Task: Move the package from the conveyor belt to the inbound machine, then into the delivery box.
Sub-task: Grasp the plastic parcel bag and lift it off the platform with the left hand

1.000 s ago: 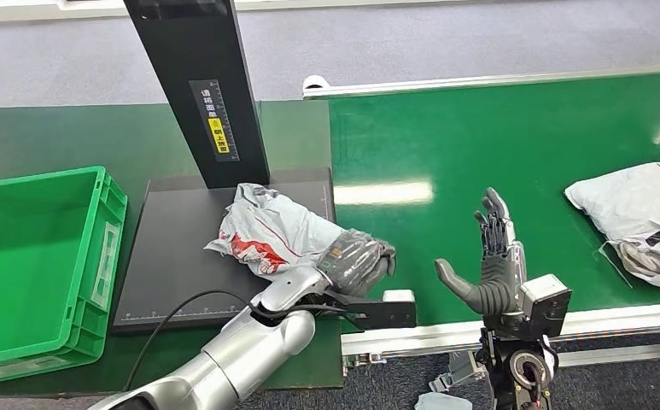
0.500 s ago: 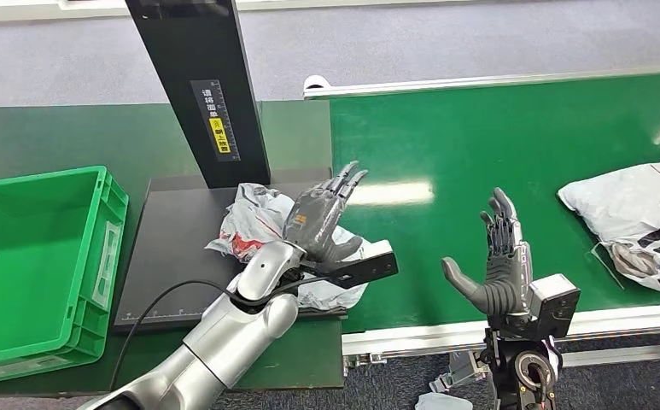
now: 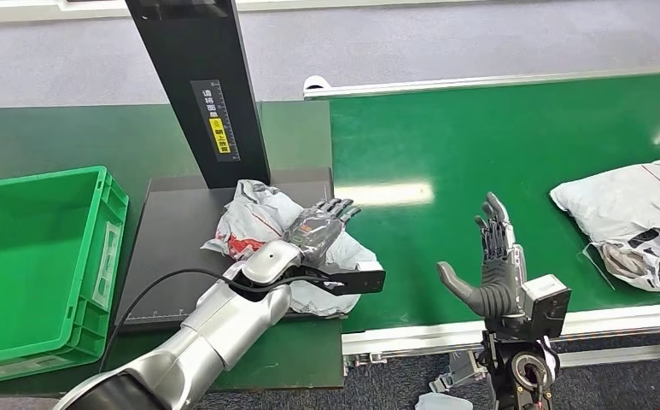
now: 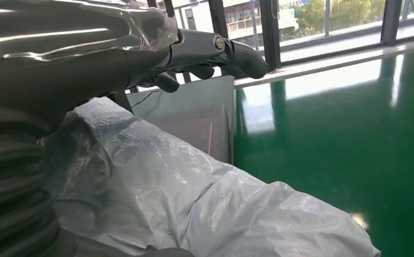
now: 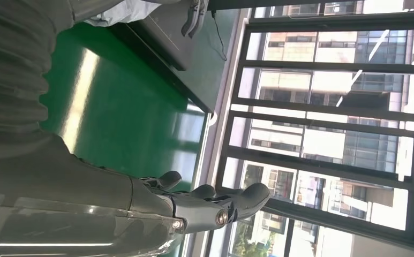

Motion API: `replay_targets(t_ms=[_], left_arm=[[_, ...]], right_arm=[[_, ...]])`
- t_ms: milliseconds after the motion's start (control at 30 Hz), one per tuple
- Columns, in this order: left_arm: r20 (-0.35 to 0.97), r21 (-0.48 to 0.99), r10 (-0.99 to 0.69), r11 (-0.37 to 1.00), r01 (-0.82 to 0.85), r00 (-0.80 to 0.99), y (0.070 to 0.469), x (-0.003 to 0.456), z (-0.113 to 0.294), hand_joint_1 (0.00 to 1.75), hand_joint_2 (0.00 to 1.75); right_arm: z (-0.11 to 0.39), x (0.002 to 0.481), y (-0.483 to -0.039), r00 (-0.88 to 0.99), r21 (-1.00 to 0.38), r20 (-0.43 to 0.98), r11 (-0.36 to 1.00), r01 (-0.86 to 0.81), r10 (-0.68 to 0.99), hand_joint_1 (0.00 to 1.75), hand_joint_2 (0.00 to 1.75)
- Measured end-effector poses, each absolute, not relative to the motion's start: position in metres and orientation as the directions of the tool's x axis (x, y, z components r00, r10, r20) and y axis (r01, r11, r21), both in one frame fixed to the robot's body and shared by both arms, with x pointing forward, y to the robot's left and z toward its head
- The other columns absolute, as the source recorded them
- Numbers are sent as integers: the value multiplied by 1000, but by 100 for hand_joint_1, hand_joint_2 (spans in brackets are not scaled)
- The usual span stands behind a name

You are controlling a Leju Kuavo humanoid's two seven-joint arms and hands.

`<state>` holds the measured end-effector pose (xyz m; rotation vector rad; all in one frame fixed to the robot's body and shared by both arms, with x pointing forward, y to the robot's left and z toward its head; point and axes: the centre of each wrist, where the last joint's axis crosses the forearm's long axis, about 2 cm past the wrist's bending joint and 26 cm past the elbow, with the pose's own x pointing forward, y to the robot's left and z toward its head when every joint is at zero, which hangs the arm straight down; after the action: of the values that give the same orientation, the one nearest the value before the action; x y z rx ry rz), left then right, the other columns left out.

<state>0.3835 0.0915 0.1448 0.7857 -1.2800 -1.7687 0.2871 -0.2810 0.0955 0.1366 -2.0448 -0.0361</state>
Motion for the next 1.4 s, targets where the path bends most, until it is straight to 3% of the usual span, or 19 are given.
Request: replay_targets(t_ms=[100,133,233,267,1100,1200,1267,1400], left_arm=[[-47,942,-880,-196,271,-472,93,387,145,0,175],[-52,940,-885,-200,276,-463,93,387,144,17,175],[-57,937,-893,-203,285,-447,93,387,143,147,175],[-56,935,-894,-203,290,-445,93,386,142,175,175],[37,976,-912,-55,210,-410,99,371,124,175,175],[114,988,-914,62,142,-390,100,367,122,175,175],[206,977,-895,211,31,-397,102,365,124,175,175],[351,844,-812,490,-219,-466,110,365,143,175,175]], right_arm=[[93,288,-280,-443,84,889,993,-83,-112,0,175],[92,288,-280,-440,84,891,993,-83,-112,0,175],[89,287,-280,-431,86,895,993,-81,-113,0,175],[89,287,-280,-429,87,896,993,-80,-113,0,175],[83,281,-280,-409,116,902,990,-75,-137,0,175],[82,280,-280,-408,126,902,989,-73,-145,0,175],[82,278,-280,-405,137,902,988,-69,-153,0,175],[83,276,-281,-403,157,900,986,-54,-166,0,175]])
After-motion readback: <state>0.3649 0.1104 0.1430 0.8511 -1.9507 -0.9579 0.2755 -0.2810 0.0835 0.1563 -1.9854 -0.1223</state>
